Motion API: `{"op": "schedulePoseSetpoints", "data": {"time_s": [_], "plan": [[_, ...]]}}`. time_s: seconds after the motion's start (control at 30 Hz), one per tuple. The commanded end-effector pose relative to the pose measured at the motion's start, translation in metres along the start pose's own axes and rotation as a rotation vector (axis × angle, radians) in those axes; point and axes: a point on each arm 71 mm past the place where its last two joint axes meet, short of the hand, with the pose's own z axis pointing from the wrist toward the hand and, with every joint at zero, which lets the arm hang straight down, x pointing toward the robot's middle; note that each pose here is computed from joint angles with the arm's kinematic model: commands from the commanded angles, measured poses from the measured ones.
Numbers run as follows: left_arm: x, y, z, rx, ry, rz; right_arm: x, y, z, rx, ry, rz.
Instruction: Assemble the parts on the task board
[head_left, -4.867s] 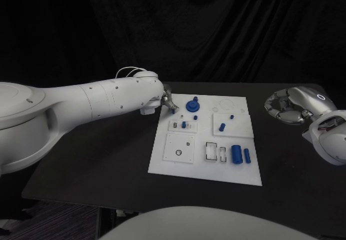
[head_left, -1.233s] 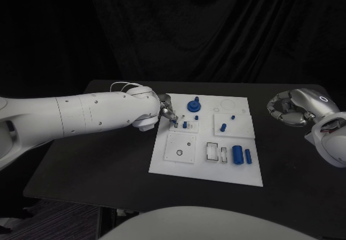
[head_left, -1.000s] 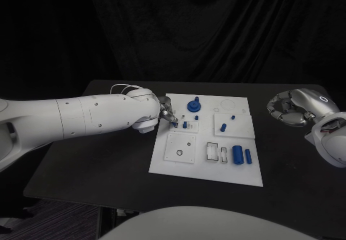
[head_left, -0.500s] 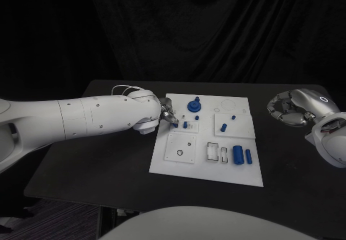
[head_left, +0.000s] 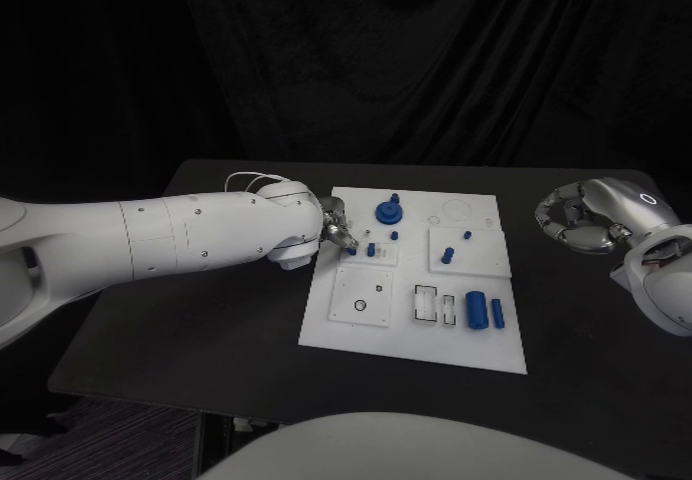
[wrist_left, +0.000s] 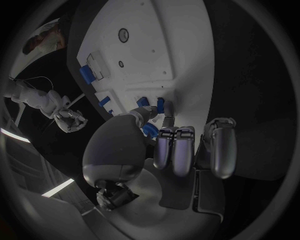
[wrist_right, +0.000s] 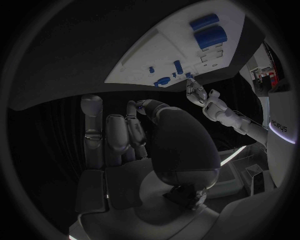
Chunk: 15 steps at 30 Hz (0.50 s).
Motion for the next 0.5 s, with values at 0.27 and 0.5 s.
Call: {"op": "schedulePoseSetpoints", "data": {"time_s": [0.27, 0.5], "plan": [[0.0036, -0.0031, 0.0015, 0.025, 0.015, 0.013, 0.0013, -0.0012, 0.0, 0.018, 0.005, -0.005], [0.0035, -0.0044, 0.0027, 0.035, 0.015, 0.014, 0.0015, -0.0011, 0.0, 0.018, 0.005, -0.005]]}}
